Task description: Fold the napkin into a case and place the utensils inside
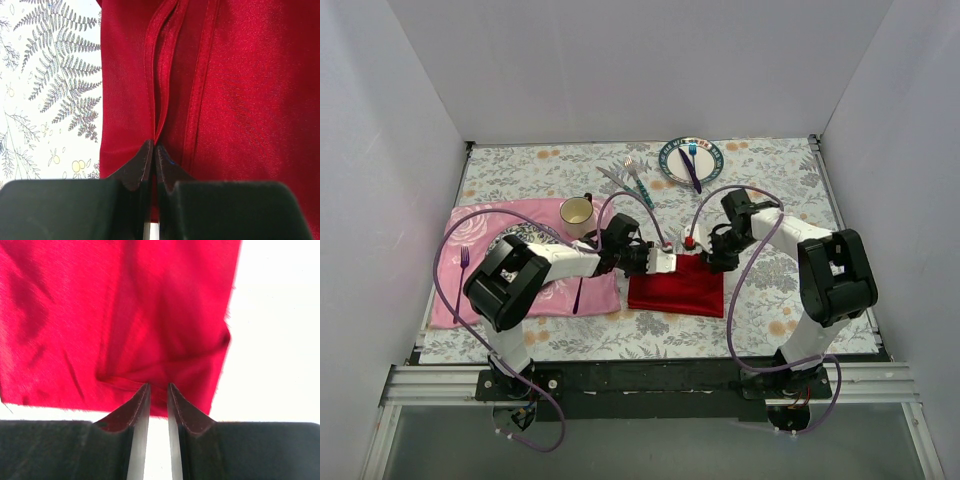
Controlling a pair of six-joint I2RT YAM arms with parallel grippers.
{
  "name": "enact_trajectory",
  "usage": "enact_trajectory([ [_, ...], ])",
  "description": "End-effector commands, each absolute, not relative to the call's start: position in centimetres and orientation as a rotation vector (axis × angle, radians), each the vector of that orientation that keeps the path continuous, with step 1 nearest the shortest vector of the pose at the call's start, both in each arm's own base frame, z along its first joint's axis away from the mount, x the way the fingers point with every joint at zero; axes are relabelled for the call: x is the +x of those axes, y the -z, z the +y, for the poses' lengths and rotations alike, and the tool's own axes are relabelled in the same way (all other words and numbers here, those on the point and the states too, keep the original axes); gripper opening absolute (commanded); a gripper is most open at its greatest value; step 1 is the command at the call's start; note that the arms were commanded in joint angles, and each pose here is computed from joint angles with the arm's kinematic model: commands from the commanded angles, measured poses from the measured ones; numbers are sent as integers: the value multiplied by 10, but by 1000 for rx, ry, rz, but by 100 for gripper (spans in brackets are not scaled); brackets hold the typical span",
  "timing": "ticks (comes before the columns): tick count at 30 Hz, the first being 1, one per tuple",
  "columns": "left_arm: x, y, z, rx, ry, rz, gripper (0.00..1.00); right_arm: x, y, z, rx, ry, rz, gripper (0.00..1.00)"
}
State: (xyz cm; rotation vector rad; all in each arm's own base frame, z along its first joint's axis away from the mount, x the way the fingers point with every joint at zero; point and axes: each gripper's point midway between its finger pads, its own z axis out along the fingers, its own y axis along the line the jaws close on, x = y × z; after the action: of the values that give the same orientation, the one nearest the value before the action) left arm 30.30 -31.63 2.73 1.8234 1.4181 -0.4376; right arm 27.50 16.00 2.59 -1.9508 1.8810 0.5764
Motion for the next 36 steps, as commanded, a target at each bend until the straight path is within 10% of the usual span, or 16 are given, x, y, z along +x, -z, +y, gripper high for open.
enact_trajectory([
  [1, 290, -8, -301, 1848, 457, 1595, 0, 293, -49, 144, -1914, -556, 1921, 29],
  [16, 269, -9, -305, 1792, 482, 1711, 0, 258, -75, 161, -736, -906, 2761, 37],
  [36, 265, -9, -299, 1806, 459, 1703, 0, 280, -54, 159, -420, -1083, 2819, 39],
])
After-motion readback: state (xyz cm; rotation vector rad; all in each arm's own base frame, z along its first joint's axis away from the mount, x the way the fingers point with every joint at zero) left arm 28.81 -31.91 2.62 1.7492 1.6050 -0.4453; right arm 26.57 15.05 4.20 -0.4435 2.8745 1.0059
